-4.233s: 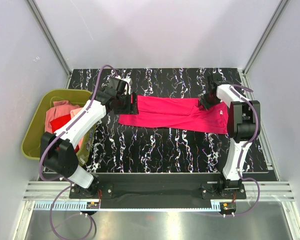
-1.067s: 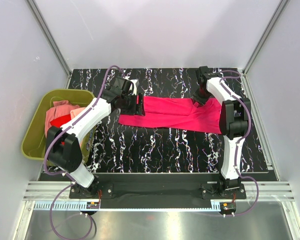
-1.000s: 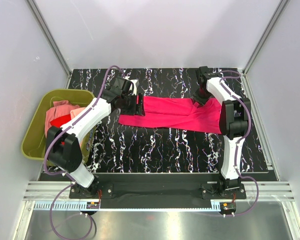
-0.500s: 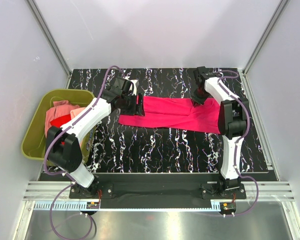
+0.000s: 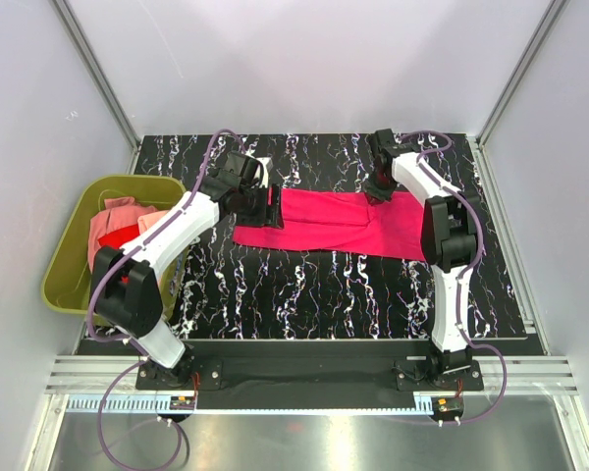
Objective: Fold and stack the t-shirts
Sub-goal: Fold the tshirt
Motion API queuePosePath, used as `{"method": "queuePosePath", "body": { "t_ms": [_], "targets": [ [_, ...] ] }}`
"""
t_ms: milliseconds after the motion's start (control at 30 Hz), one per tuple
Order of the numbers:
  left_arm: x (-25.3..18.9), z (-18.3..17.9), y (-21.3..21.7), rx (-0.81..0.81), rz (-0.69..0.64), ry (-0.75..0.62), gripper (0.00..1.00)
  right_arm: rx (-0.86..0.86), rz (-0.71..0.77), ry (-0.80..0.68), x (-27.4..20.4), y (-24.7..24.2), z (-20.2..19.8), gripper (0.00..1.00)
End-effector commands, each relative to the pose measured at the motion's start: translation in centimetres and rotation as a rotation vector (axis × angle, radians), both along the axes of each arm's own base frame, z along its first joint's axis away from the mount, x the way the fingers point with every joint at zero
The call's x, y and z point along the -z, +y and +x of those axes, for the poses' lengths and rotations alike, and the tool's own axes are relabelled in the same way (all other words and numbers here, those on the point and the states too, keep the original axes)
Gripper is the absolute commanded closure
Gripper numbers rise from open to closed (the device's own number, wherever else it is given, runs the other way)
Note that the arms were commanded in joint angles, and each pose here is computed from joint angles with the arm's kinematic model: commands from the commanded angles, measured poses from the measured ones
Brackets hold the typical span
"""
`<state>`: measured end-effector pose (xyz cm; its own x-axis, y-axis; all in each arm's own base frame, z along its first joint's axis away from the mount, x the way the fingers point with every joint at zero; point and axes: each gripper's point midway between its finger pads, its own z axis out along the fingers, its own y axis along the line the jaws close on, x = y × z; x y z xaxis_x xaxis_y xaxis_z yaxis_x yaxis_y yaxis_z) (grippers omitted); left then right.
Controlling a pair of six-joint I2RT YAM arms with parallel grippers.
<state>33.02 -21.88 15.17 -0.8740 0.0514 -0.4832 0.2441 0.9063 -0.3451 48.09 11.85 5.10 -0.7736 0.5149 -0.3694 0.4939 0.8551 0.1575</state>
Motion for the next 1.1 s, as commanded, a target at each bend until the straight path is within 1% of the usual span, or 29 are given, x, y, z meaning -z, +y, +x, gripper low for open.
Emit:
{"method": "queuePosePath", "body": {
  "t_ms": [0, 33, 100, 133, 167, 233, 267, 300, 333, 400, 433, 467, 500, 533, 600, 667, 733, 767, 833, 900, 967, 1000, 1033, 1067],
  "targets": [
    [-0.5, 1.0, 0.0, 0.003, 0.006, -0.039, 0.33, -0.071, 0.010, -0.072, -1.3, 1.0, 1.7, 0.76],
    [-0.6, 0.9, 0.0, 0.004, 0.006, -0.041, 0.32, -0.077, 0.007, -0.084, -1.9, 0.9, 1.9, 0.69],
    [-0.5, 0.9, 0.0, 0.005, 0.007, -0.043, 0.32, -0.090, -0.003, -0.108, -3.7, 0.8, 2.3, 0.58],
    [-0.6, 0.9, 0.1, 0.001, 0.007, -0.048, 0.32, -0.083, -0.024, -0.126, -4.9, 0.3, 2.3, 0.57],
    [-0.6, 1.0, 0.0, -0.003, 0.011, -0.051, 0.31, -0.067, -0.048, -0.108, -5.6, -0.3, 1.7, 0.56],
    [-0.5, 1.5, -0.3, -0.004, 0.008, -0.052, 0.30, 0.000, -0.090, -0.089, -6.7, -2.0, 0.5, 0.56],
    [-0.3, 1.7, -0.5, -0.008, 0.007, -0.044, 0.30, 0.027, -0.099, -0.057, -6.5, -2.7, -0.6, 0.58],
    [-0.6, 2.1, -0.8, -0.008, 0.003, -0.044, 0.30, 0.073, -0.084, -0.072, -7.3, -3.5, -1.1, 0.60],
    [0.4, 2.3, -0.9, -0.010, 0.015, -0.019, 0.30, 0.085, -0.068, -0.009, -5.2, -3.8, -3.0, 0.63],
    [0.8, 2.8, -1.4, -0.028, 0.006, -0.003, 0.30, 0.146, -0.013, -0.013, -4.1, -4.5, -3.5, 0.66],
    [1.9, 3.0, -1.7, -0.033, 0.007, 0.027, 0.30, 0.183, 0.014, -0.005, -3.8, -5.5, -4.0, 0.67],
    [2.3, 3.2, -1.9, -0.047, 0.002, 0.042, 0.30, 0.214, 0.018, 0.020, -2.3, -6.1, -4.8, 0.68],
    [2.5, 3.5, -2.1, -0.055, 0.001, 0.046, 0.30, 0.230, 0.026, 0.020, -2.0, -6.7, -5.0, 0.68],
    [3.8, 3.8, -2.1, -0.071, 0.019, 0.074, 0.30, 0.254, 0.023, 0.044, -0.8, -7.5, -5.8, 0.68],
    [4.8, 4.2, -1.8, -0.093, 0.048, 0.091, 0.30, 0.302, 0.028, 0.045, 0.0, -9.5, -5.6, 0.67],
    [6.5, 4.8, -1.1, -0.133, 0.104, 0.112, 0.30, 0.316, 0.012, 0.051, 0.9, -11.2, -5.4, 0.67],
    [8.3, 4.9, 0.1, -0.190, 0.167, 0.147, 0.30, 0.304, -0.007, 0.056, 1.5, -11.7, -5.0, 0.67],
    [8.8, 4.9, 0.7, -0.216, 0.184, 0.159, 0.30, 0.314, -0.019, 0.057, 1.7, -13.0, -4.9, 0.66],
    [10.1, 4.9, 2.0, -0.282, 0.228, 0.179, 0.30, 0.310, -0.036, 0.054, 2.3, -13.9, -4.3, 0.66],
    [11.1, 4.6, 3.3, -0.341, 0.236, 0.217, 0.29, 0.295, -0.050, 0.061, 3.2, -14.5, -3.7, 0.66],
    [11.5, 4.0, 3.3, -0.378, 0.154, 0.302, 0.30, 0.274, -0.074, 0.053, 3.1, -15.2, -2.8, 0.66],
    [10.9, 3.4, 3.2, -0.382, 0.110, 0.310, 0.30, 0.268, -0.086, 0.076, 4.2, -15.6, -2.6, 0.66],
    [10.1, 3.0, 2.7, -0.368, 0.057, 0.314, 0.31, 0.260, -0.102, 0.057, 3.7, -16.1, -1.5, 0.65],
    [9.2, 3.0, 2.4, -0.361, 0.037, 0.287, 0.31, 0.240, -0.116, 0.070, 3.9, -16.5, -1.3, 0.65]
  ]
}}
